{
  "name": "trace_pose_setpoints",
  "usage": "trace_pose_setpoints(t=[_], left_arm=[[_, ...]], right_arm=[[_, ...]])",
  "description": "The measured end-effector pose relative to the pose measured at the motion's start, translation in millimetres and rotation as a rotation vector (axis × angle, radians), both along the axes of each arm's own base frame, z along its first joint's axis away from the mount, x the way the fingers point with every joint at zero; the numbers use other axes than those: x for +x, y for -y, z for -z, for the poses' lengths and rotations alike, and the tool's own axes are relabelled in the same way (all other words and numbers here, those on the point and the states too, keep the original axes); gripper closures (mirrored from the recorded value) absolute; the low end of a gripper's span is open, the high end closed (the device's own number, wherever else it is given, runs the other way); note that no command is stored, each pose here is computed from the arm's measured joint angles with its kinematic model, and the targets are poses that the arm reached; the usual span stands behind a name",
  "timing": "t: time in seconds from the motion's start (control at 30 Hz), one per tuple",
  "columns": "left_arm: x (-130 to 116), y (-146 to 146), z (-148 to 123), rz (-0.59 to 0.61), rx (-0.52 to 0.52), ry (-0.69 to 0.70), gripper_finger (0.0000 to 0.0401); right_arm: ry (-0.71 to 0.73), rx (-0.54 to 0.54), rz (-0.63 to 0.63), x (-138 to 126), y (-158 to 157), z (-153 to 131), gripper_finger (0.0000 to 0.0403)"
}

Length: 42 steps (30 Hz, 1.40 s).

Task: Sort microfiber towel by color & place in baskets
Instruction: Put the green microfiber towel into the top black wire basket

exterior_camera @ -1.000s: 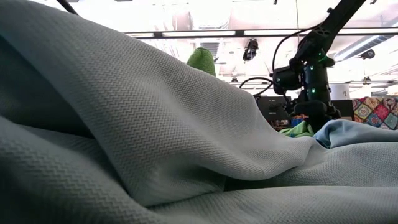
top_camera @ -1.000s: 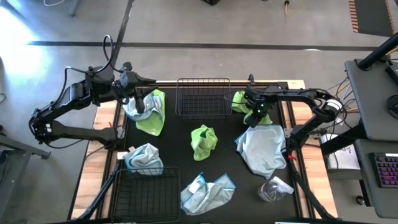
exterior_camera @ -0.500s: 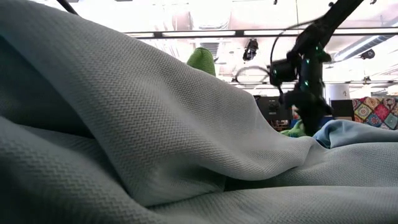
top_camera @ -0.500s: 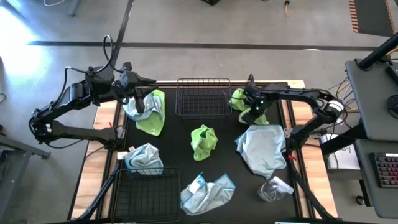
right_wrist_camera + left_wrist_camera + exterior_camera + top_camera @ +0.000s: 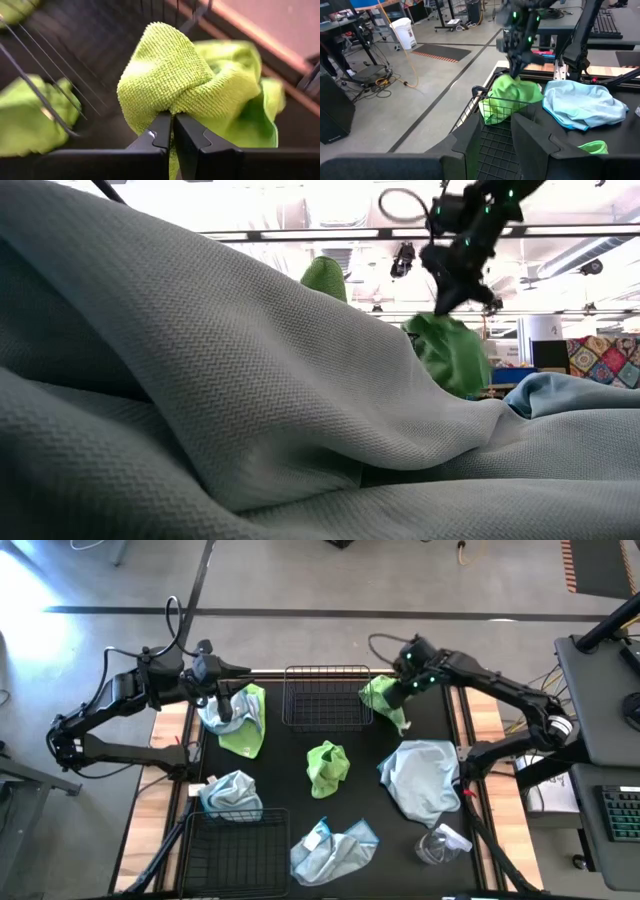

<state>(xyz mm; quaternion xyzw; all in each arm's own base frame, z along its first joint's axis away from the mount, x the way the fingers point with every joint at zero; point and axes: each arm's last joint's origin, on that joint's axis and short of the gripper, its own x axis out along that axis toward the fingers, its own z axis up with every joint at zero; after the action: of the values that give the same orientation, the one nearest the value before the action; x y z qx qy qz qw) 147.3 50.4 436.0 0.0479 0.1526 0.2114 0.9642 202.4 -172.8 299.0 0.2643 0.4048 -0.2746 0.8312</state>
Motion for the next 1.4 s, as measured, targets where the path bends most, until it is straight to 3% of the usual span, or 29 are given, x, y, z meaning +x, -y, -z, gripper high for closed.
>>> trace_pose_setpoints(t=[0.3, 0.6, 1.2, 1.4], left_arm=[[0, 0, 0, 0.0, 0.0, 0.0, 0.0306], [0, 0, 0, 0.0, 0.0, 0.0, 0.0306], [0, 0, 0, 0.015, 0.048, -0.029, 0.0306], [-2, 1, 5, 0.016, 0.029, -0.08, 0.0306]], right_arm=[[0.178, -0.143, -0.026, 11, -2, -64, 0.0394], [0.337, -0.26, -0.092, 41, -3, -100, 0.0394], [0.467, -0.321, -0.223, 129, 0, -123, 0.0394], [0.425, -0.324, -0.312, 156, -10, -123, 0.0394]])
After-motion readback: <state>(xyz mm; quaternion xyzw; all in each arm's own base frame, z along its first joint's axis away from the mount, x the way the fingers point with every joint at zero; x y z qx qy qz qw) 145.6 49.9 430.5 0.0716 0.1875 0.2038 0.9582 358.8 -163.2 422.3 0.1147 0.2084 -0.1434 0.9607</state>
